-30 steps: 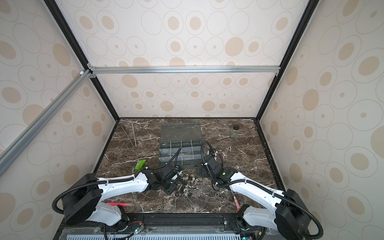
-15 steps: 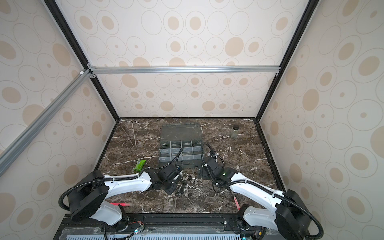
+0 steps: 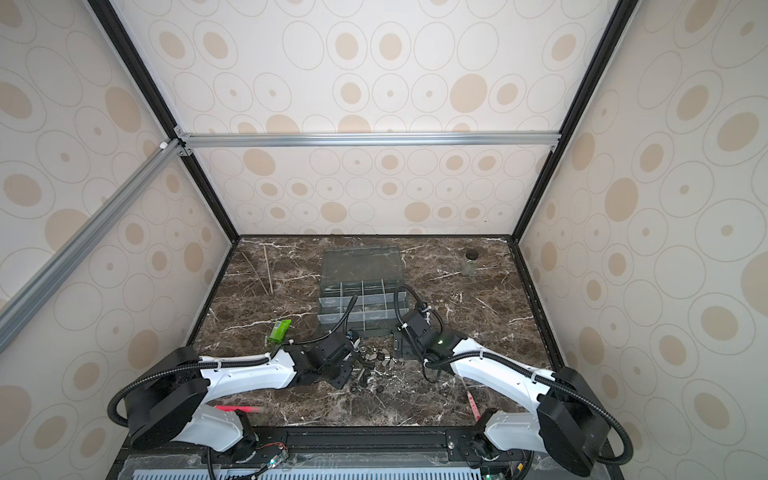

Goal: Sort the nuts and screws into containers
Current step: 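Close the left gripper on a steel bolt in the pile, then lift the bolt with the left gripper and drop it into the organizer's nearest compartment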

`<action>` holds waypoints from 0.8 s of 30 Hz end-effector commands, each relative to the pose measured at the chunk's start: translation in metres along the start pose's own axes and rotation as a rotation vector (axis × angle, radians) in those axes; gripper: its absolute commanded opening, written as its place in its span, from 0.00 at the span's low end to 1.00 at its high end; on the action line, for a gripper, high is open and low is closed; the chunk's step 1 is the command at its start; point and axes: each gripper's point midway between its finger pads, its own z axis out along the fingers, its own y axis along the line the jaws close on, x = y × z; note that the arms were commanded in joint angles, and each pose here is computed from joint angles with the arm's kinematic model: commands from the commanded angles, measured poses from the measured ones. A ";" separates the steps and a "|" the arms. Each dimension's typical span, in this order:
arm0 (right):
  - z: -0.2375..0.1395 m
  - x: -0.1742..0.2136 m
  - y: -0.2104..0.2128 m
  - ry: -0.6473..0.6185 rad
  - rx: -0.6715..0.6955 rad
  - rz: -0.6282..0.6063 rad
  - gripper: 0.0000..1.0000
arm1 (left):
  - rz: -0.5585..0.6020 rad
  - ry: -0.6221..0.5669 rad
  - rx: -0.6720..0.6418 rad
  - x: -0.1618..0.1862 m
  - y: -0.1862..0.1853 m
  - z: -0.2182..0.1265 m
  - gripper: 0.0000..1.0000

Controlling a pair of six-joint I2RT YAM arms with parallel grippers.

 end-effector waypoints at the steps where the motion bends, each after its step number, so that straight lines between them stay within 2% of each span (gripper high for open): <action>1: -0.004 0.002 0.009 0.035 -0.026 -0.023 1.00 | -0.060 -0.060 0.029 -0.011 -0.006 -0.010 0.07; 9: -0.009 0.003 0.010 0.037 -0.046 -0.033 1.00 | -0.121 -0.216 0.061 -0.070 -0.001 -0.056 0.09; 14: -0.015 0.001 0.005 0.023 -0.032 -0.038 1.00 | -0.173 -0.336 0.040 -0.112 0.031 -0.083 0.10; 17: -0.017 0.000 0.005 0.014 -0.035 -0.034 1.00 | -0.214 -0.375 0.034 -0.133 0.051 -0.085 0.10; 24: -0.018 0.000 0.008 0.002 -0.064 0.020 1.00 | -0.203 -0.379 0.005 -0.153 0.064 -0.071 0.10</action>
